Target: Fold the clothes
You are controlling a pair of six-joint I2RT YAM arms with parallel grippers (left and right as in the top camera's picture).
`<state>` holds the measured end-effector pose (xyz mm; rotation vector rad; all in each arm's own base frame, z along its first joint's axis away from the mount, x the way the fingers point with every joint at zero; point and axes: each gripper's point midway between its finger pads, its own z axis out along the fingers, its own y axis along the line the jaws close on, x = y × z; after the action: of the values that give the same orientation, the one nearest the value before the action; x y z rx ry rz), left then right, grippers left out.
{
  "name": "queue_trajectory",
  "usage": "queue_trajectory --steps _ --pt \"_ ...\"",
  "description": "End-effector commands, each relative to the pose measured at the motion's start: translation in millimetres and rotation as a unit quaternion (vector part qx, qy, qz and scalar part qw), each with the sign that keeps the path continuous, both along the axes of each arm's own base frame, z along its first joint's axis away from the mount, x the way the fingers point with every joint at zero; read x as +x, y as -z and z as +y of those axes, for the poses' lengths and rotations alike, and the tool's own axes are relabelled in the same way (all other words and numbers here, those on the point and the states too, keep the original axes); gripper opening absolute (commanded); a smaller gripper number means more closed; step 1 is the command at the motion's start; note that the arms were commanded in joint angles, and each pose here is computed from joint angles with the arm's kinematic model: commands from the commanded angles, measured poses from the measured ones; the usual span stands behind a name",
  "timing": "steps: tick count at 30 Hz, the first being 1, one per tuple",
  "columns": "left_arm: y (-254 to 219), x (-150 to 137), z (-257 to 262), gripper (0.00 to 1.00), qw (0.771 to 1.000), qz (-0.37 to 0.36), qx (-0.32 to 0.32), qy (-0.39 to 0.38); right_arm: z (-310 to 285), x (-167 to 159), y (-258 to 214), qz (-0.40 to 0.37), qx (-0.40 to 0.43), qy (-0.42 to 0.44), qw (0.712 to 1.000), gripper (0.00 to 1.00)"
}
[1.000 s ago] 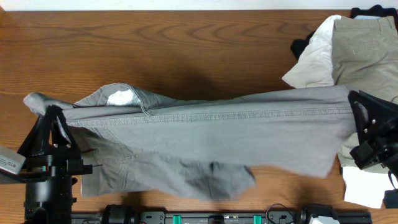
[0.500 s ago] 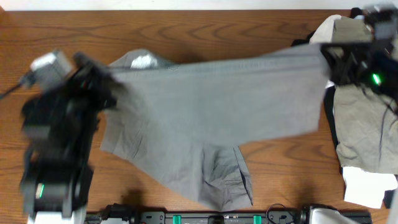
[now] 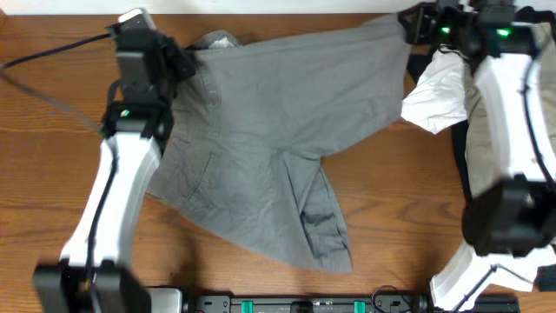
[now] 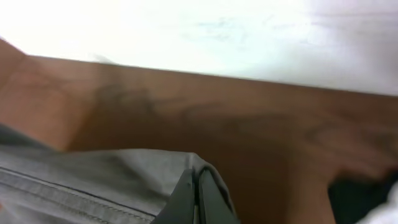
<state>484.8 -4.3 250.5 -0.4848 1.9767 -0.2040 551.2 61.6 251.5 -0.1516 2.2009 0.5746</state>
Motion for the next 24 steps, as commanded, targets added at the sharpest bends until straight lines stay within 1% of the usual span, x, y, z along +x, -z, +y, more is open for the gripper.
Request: queue_trajectory --steps 1,5,9,12,14,15,16,17,18,19,21,24 --pt "18.5 20.9 34.5 0.06 0.998 -0.002 0.031 -0.063 -24.3 29.7 33.8 0.008 -0.018 0.066 0.998 0.01" --pt "49.7 47.4 34.0 0.06 0.998 -0.008 0.030 -0.063 -14.8 57.0 66.7 -0.002 -0.018 0.078 0.997 0.01" --pt "76.5 67.5 33.7 0.06 0.997 -0.018 0.029 -0.063 3.1 77.3 94.1 -0.020 -0.035 0.082 0.996 0.01" --pt "88.9 78.4 33.5 0.06 0.997 -0.030 0.028 -0.064 13.9 87.8 106.5 -0.035 -0.054 0.096 0.993 0.01" --pt "92.1 84.7 33.4 0.06 0.997 -0.043 0.027 -0.064 19.1 95.2 110.9 -0.050 -0.071 0.114 0.990 0.03" --pt "92.9 87.2 33.3 0.10 0.996 -0.049 0.029 -0.063 20.0 97.9 110.0 -0.058 -0.077 0.124 0.988 0.05" --pt "93.2 88.5 33.3 0.26 0.996 -0.052 0.032 -0.062 21.4 100.3 107.2 -0.067 -0.081 0.133 0.986 0.09" --pt "91.4 89.6 33.4 0.64 0.996 -0.056 0.042 -0.058 23.4 103.4 102.7 -0.079 -0.084 0.140 0.983 0.41" --pt "90.0 90.0 33.6 1.00 0.996 -0.057 0.049 -0.055 25.1 105.5 98.0 -0.088 -0.079 0.146 0.982 0.99" --pt "88.0 90.1 33.6 0.98 0.995 -0.058 0.056 -0.052 26.3 108.0 90.2 -0.100 -0.071 0.149 0.981 0.99" --pt "83.2 89.6 34.2 0.98 0.995 -0.059 0.065 -0.049 27.3 109.5 73.8 -0.114 -0.059 0.152 0.980 0.99" --pt "71.7 81.9 36.2 0.98 0.995 -0.051 0.069 -0.049 26.6 102.0 51.9 -0.108 -0.053 0.150 0.981 0.99"
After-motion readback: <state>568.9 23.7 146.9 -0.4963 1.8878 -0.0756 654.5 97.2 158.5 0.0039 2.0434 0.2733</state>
